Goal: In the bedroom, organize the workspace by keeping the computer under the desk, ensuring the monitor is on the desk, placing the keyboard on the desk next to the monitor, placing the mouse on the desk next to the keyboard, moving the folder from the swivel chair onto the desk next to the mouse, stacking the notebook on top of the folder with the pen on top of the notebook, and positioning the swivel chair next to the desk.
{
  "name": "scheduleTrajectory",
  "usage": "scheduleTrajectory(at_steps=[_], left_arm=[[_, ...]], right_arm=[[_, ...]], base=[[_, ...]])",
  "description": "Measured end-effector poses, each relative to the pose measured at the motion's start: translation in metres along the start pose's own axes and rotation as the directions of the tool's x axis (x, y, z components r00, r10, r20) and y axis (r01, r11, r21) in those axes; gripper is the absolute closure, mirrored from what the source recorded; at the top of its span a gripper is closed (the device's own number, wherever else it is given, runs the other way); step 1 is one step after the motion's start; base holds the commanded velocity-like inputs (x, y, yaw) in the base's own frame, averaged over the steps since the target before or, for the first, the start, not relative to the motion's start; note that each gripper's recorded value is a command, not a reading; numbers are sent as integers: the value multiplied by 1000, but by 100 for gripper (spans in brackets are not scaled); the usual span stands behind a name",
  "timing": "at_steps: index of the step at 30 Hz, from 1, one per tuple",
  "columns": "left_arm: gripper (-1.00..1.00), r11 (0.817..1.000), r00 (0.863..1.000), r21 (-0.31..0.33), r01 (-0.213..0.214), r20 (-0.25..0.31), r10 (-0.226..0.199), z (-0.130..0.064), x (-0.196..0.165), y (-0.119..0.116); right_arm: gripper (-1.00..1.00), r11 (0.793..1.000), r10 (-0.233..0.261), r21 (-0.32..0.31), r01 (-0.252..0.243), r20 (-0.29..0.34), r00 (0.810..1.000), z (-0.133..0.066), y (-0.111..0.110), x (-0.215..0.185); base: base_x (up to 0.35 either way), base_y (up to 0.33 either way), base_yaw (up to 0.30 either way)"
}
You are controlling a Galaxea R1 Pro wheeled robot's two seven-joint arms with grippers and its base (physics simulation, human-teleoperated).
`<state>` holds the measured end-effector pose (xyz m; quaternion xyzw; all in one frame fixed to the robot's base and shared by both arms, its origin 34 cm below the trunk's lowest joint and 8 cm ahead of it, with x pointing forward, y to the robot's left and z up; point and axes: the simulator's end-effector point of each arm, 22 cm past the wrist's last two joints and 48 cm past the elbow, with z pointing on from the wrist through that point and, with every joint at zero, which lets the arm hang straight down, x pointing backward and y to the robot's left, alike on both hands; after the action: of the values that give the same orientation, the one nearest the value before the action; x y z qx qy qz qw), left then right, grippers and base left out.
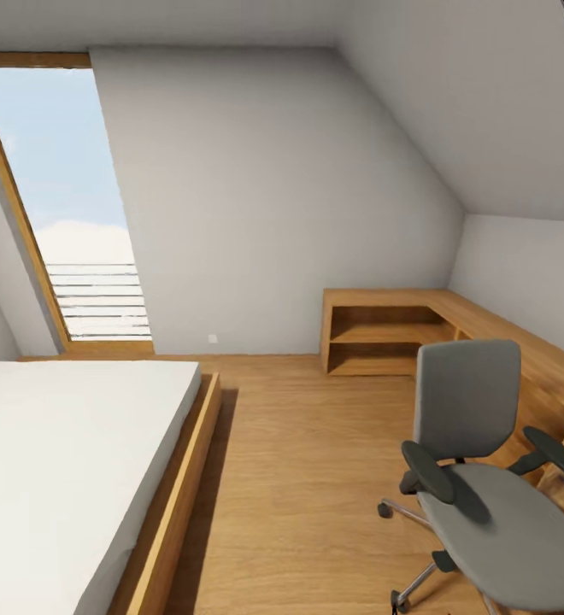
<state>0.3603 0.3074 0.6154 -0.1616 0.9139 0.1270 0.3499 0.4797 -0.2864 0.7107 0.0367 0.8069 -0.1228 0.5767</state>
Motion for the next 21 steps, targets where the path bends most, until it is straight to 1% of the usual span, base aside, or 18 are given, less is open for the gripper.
scheduleTrajectory(at_steps=[8, 15, 21], left_arm=[[-100, 1000, 1000, 1, -1, 1, 1, 0, 0, 0], [-100, 1000, 1000, 1, -1, 0, 1, 0, 0, 0], [-100, 1000, 1000, 1, -1, -1, 1, 0, 0, 0]], right_arm=[[-100, 1000, -2, 1, 2, -1, 1000, 0, -2, 0], [-100, 1000, -4, -24, 4, -1, 1000, 1, 3, 0], [-100, 1000, -4, -31, 4, -2, 1000, 0, 4, 1]], base=[[295, 87, 8], [318, 81, 0], [319, 60, 0]])
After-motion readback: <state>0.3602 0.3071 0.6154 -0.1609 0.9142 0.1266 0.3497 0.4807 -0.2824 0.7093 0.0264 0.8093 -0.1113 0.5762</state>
